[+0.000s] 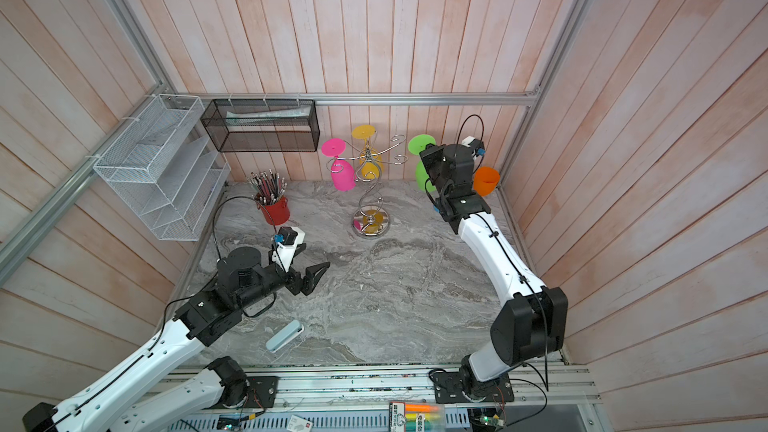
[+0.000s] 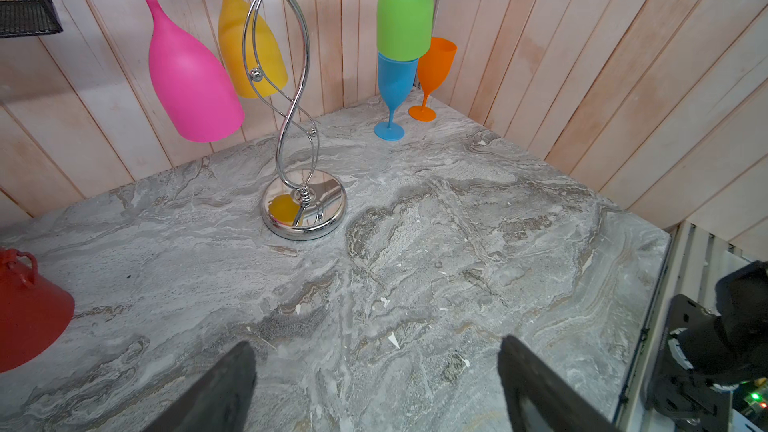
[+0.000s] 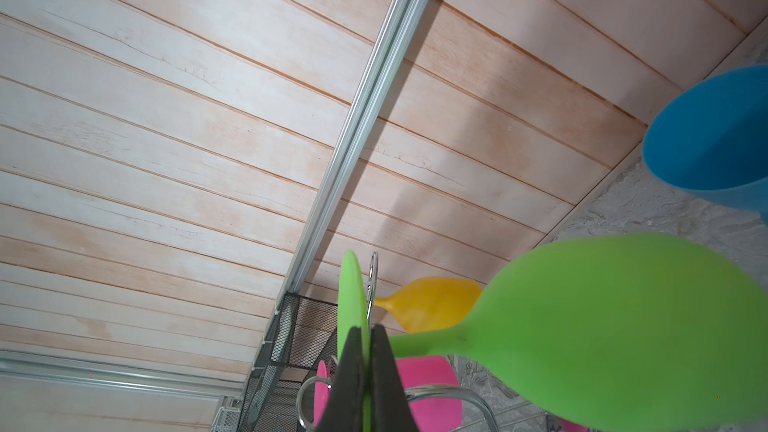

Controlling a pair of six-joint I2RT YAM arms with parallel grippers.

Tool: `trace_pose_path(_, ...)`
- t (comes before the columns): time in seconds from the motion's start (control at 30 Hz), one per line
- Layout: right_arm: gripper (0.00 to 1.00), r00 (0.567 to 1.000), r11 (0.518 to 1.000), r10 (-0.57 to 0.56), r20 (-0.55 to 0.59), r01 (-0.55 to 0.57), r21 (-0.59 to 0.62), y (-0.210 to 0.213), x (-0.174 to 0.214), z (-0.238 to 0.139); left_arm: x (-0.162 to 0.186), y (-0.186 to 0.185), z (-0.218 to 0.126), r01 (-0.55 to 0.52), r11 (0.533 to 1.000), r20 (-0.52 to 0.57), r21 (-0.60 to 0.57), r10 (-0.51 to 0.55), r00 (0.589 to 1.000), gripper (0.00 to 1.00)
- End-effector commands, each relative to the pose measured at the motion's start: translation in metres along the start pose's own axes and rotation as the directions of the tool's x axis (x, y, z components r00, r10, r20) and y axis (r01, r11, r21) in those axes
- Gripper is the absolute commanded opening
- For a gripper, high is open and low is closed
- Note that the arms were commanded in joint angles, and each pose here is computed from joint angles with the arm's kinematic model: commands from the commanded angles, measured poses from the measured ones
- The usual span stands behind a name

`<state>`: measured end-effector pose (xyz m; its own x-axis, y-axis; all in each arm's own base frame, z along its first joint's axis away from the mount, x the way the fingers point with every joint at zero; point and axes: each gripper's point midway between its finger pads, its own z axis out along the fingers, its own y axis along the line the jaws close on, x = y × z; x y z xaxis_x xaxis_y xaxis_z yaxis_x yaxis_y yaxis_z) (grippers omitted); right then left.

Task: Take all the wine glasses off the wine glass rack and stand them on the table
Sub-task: 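Carry the green glass with the right gripper toward the table centre, then move the left gripper to the foot of the green glass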

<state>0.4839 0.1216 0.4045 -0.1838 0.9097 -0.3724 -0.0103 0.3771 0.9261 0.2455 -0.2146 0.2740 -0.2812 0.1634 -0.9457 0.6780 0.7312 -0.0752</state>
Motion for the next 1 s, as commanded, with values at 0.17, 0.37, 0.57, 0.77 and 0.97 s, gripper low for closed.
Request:
trace_pose_path(0.17,0.00,0.998,0.996,0.009,0.063,-0.003,-0.088,0.022,-0.027,-0.035,0.005,0.001,0.001,-0.015,1.000,-0.017,-0.007,0.015,1.000,0.93)
trace_pose_path(0.37,0.00,0.995,0.996,-0.019,0.101,0.027,-0.084,0.019,-0.035,-0.063,0.005,0.001,0.001,-0.016,1.000,-0.013,-0.010,0.016,1.000,0.93)
trace_pose_path(0.57,0.00,0.989,0.992,-0.110,0.095,0.116,-0.051,0.003,-0.029,-0.092,0.005,0.002,0.000,-0.020,1.000,-0.012,-0.019,0.019,1.000,0.93)
trace_pose_path(0.77,0.00,0.968,0.968,-0.250,0.034,0.251,-0.021,-0.017,0.000,-0.120,0.005,0.006,0.000,-0.025,0.999,-0.013,-0.041,0.024,1.000,0.93)
trace_pose_path(0.97,0.00,0.924,0.922,-0.379,-0.057,0.372,-0.104,-0.021,0.045,-0.143,-0.002,0.011,-0.008,-0.024,0.997,0.012,-0.074,0.025,1.000,0.93)
